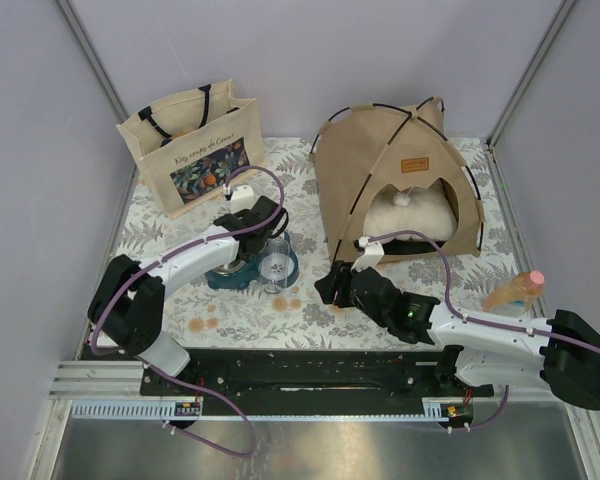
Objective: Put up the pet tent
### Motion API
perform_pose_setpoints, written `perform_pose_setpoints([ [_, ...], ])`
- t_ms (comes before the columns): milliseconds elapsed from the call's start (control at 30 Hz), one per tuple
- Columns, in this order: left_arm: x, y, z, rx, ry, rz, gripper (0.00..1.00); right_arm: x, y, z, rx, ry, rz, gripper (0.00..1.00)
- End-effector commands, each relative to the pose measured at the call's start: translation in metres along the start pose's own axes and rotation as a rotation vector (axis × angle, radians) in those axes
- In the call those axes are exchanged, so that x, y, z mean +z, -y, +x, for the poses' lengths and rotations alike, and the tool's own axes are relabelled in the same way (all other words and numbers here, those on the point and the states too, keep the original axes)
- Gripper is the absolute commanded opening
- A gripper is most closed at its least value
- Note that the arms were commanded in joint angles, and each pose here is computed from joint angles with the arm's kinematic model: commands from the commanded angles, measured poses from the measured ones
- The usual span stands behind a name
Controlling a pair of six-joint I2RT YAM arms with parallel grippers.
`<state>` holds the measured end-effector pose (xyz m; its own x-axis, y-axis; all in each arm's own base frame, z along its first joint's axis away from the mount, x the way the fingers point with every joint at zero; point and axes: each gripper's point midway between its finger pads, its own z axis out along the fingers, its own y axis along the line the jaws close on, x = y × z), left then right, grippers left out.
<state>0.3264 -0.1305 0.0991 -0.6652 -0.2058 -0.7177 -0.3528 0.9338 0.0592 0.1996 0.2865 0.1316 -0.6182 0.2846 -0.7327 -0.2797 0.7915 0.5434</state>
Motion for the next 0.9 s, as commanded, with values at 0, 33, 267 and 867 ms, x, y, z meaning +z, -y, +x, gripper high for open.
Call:
perform_pose_setpoints([
  [0, -0.004, 0.016, -0.011, -0.064, 0.005, 0.069, 0.44, -0.003, -0.002, -0.011, 0.009, 0.038, 0.001, 0.57],
  [33, -0.005, 0.017, -0.012, -0.066, 0.006, 0.076, 0.47, -0.003, -0.002, -0.01, 0.009, 0.035, 0.002, 0.57],
  [267, -0.03, 0.02, -0.028, -0.112, 0.026, 0.169, 0.67, -0.004, -0.008, -0.012, -0.058, 0.003, 0.001, 0.67],
  [867, -0.094, 0.053, 0.05, -0.014, -0.095, 0.749, 0.99, -0.013, -0.018, -0.018, -0.12, -0.057, 0.002, 0.85],
])
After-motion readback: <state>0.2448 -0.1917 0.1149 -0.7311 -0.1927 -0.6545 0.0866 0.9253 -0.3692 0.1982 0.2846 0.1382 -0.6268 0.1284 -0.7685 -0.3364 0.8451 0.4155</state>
